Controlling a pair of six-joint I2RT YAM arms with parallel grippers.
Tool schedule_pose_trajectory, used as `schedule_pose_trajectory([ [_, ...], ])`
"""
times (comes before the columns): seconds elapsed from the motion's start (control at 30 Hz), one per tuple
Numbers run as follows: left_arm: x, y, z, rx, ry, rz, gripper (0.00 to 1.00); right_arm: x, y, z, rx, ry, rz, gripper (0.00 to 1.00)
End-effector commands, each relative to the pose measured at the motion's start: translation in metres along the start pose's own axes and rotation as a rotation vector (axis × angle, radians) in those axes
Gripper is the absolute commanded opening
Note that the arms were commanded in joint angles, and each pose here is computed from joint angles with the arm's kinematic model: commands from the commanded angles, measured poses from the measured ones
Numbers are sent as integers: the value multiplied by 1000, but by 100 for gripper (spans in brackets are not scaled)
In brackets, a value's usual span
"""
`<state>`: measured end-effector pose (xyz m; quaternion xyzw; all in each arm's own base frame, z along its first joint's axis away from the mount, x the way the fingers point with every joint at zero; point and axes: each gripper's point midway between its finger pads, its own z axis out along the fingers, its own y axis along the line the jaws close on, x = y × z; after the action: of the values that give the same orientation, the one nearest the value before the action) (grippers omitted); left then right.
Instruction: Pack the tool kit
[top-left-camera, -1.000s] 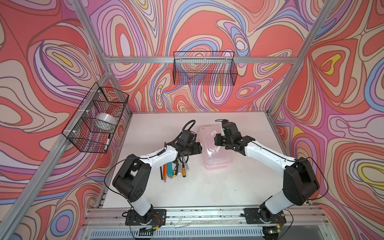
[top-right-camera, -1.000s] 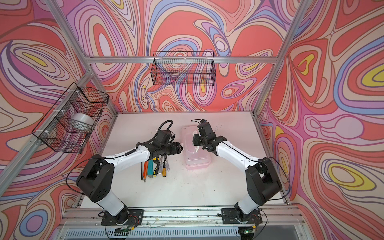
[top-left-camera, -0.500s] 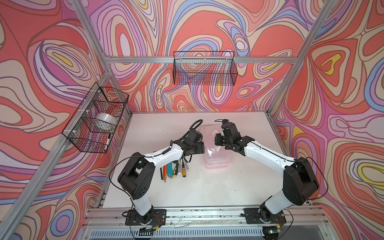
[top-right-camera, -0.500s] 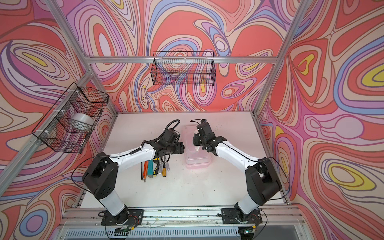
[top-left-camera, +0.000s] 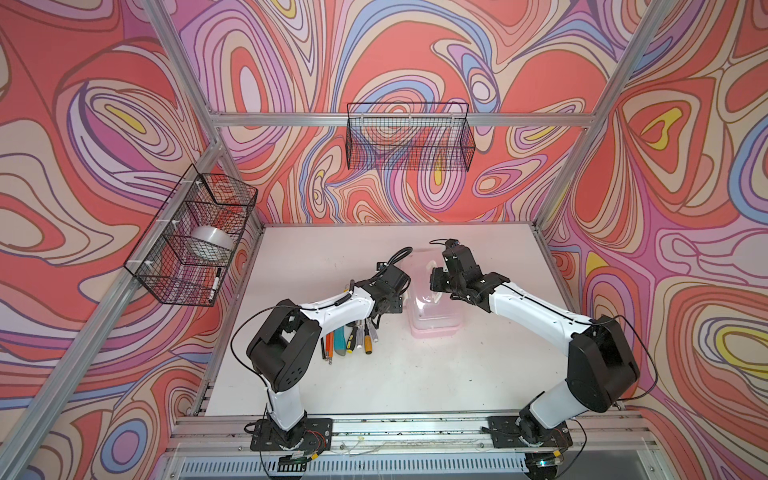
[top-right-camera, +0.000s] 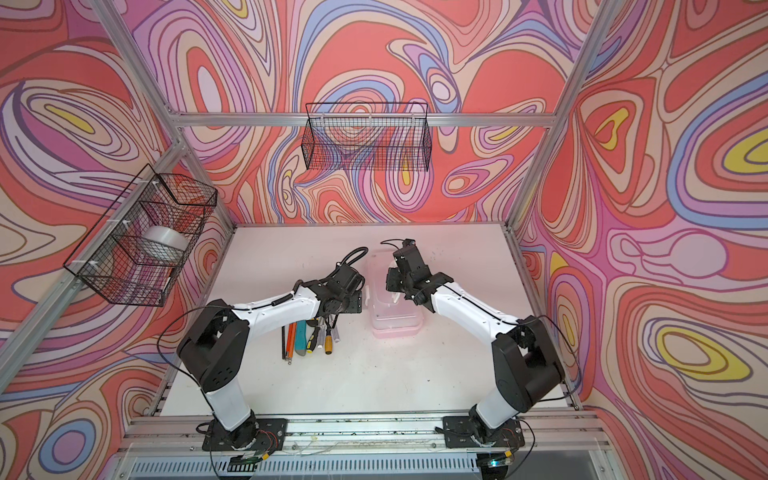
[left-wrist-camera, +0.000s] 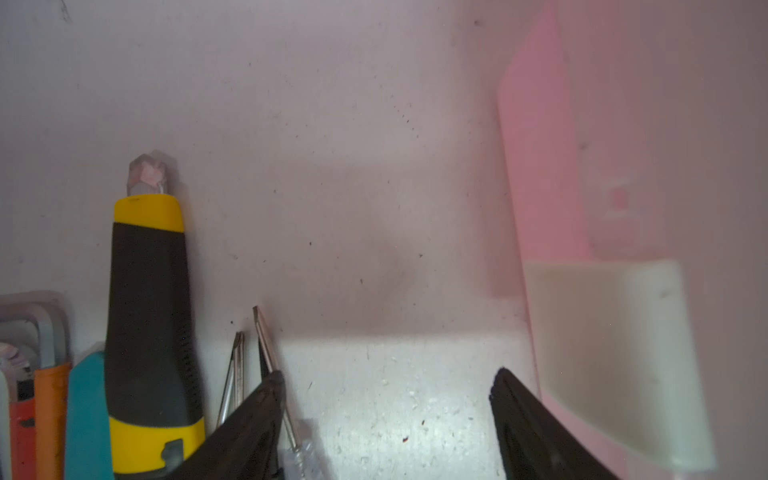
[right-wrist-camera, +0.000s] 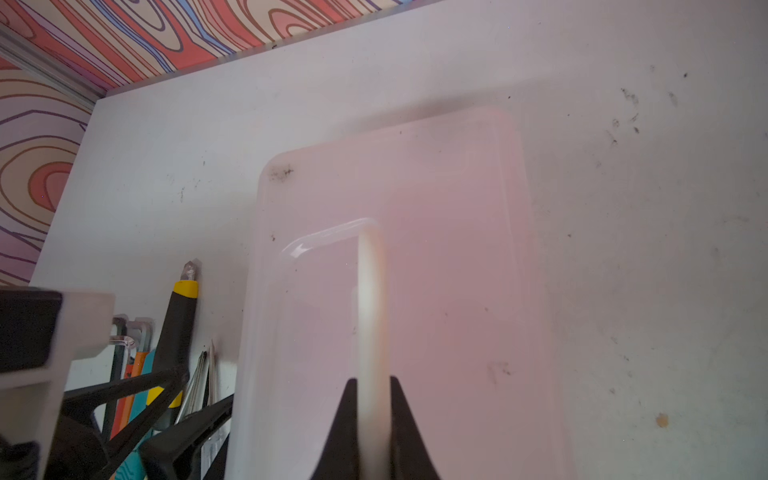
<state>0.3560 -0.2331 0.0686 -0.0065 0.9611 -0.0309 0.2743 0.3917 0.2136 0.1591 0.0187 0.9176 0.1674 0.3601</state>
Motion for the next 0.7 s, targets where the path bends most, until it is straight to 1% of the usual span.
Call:
schedule_pose_trajectory([
  [0.0,8,7,-6,15,17,-18,79,20,-12,-7,48,63,-11,0],
  [0.13,3,-7,-26,159,-13,-63,80,10,-4,-21,-43,53,33,0],
  [0.2,1,-11,-38,239,-12,-105,80,5,-5,-28,-104,58,79,0],
  [0.23,-5,-13,-45,281,-33,-134,80,2,-8,-31,-144,62,115,0],
  [0.33,-16,-14,-70,399,-79,-200,80,-6,-17,-39,-322,78,246,0],
  [0.43,-26,-15,-92,492,-133,-232,80,-15,-26,-47,-496,82,366,0],
  [0.5,-28,-19,-100,537,-144,-235,81,-19,-27,-52,-583,81,407,0],
  [0.67,-33,-37,-111,679,-160,-265,81,-19,-15,-55,-720,111,455,0],
])
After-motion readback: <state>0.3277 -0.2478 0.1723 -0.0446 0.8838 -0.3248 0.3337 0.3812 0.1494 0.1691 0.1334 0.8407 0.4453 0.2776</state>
